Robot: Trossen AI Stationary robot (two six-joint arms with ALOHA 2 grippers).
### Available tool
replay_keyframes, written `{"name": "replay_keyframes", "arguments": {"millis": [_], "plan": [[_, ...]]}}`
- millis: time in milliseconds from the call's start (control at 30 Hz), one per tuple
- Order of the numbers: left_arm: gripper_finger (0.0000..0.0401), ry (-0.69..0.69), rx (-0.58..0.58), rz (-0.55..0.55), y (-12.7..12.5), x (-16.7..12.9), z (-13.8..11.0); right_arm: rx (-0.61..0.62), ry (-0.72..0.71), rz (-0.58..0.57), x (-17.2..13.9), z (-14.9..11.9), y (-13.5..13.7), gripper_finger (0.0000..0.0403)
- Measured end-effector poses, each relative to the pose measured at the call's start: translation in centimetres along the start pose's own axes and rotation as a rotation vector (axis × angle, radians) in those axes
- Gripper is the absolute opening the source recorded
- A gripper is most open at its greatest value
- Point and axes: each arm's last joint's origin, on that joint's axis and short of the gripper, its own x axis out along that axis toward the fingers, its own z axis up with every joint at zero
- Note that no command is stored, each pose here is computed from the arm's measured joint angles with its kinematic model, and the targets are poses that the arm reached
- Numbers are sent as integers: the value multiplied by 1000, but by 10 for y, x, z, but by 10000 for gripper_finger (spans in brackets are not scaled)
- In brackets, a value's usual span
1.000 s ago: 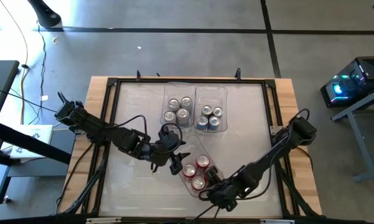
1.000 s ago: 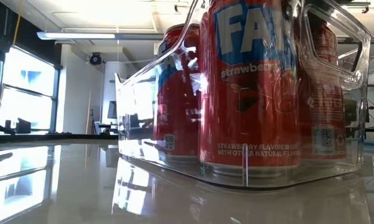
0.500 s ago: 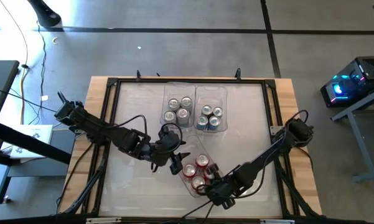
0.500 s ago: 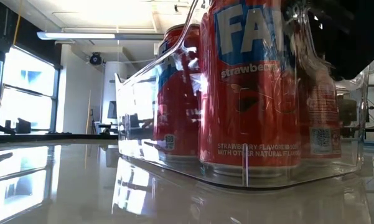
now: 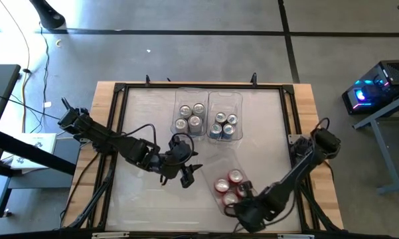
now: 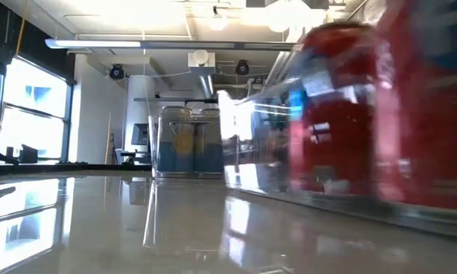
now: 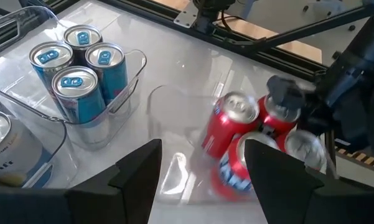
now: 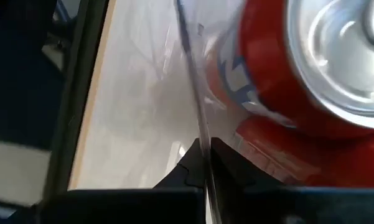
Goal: Sort soda cans
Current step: Move the bottom transparent bin to the top right of the table
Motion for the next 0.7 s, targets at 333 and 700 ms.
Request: {"name": "replay_keyframes", "arguments": {"millis": [333,700], "plan": [[223,2,3,2,0,0,-1,192,52,-30,-16,-57,3,1],[223,7,9,10,1,1,-2,388,42,-22,-39,-114,-37,0]]}}
